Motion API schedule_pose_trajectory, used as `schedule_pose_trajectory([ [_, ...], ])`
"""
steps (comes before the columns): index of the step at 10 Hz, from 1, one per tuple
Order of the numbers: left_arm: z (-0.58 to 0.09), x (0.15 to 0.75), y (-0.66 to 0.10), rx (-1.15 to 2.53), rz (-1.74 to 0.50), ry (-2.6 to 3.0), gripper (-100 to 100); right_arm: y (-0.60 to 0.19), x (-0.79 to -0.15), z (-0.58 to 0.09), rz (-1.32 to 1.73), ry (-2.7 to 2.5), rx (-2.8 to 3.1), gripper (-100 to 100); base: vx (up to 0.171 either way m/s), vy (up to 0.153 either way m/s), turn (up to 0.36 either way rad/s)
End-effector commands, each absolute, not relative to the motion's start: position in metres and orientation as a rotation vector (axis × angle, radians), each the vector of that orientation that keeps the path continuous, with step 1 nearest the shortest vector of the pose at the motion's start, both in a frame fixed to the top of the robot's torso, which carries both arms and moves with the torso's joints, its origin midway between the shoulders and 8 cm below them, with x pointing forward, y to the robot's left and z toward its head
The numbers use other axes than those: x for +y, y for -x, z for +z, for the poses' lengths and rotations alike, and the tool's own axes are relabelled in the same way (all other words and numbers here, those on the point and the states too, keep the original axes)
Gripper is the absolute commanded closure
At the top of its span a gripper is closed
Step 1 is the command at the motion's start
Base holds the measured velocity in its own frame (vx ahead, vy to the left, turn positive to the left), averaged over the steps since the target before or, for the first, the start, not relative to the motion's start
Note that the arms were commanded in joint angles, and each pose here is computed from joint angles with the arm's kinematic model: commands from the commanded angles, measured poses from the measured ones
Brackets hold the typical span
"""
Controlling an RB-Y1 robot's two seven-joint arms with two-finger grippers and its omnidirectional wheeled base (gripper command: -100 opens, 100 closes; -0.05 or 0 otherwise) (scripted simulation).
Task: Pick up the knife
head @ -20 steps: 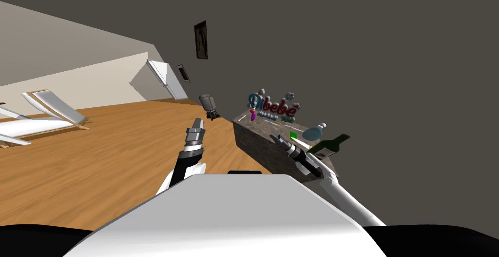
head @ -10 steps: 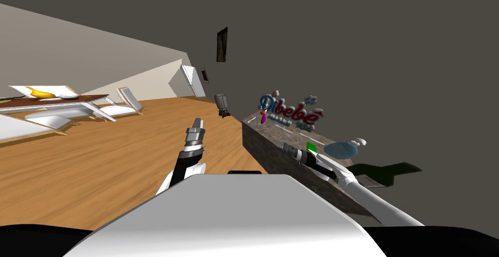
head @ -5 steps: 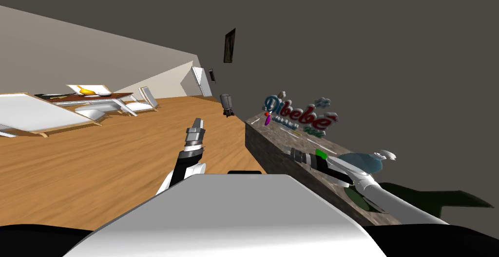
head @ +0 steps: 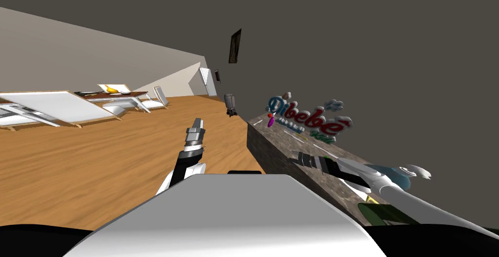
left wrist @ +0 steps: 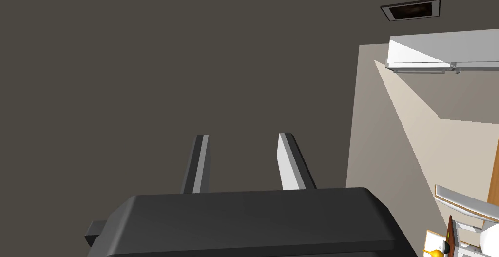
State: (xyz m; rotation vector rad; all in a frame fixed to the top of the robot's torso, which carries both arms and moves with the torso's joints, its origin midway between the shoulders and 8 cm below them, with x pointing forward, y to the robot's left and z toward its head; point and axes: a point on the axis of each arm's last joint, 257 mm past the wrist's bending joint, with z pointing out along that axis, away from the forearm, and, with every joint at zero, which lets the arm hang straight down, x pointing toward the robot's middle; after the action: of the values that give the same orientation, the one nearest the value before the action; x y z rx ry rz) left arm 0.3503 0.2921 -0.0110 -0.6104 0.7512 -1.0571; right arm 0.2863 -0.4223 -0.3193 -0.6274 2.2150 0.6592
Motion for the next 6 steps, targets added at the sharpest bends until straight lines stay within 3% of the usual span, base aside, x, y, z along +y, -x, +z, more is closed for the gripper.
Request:
schedule_pose_trajectory([
  [1,-0.011,0.292,-0.350,0.751,-1.057,0.610,0,-0.269,-0.454,-0.327,0.590,0.645,2.304,-100,0.027,-0.028,0.124],
  [6,-0.011,0.292,-0.350,0.751,-1.057,0.610,0,-0.237,-0.515,-0.332,0.459,0.680,2.457,-100,0.019,-0.034,0.093],
])
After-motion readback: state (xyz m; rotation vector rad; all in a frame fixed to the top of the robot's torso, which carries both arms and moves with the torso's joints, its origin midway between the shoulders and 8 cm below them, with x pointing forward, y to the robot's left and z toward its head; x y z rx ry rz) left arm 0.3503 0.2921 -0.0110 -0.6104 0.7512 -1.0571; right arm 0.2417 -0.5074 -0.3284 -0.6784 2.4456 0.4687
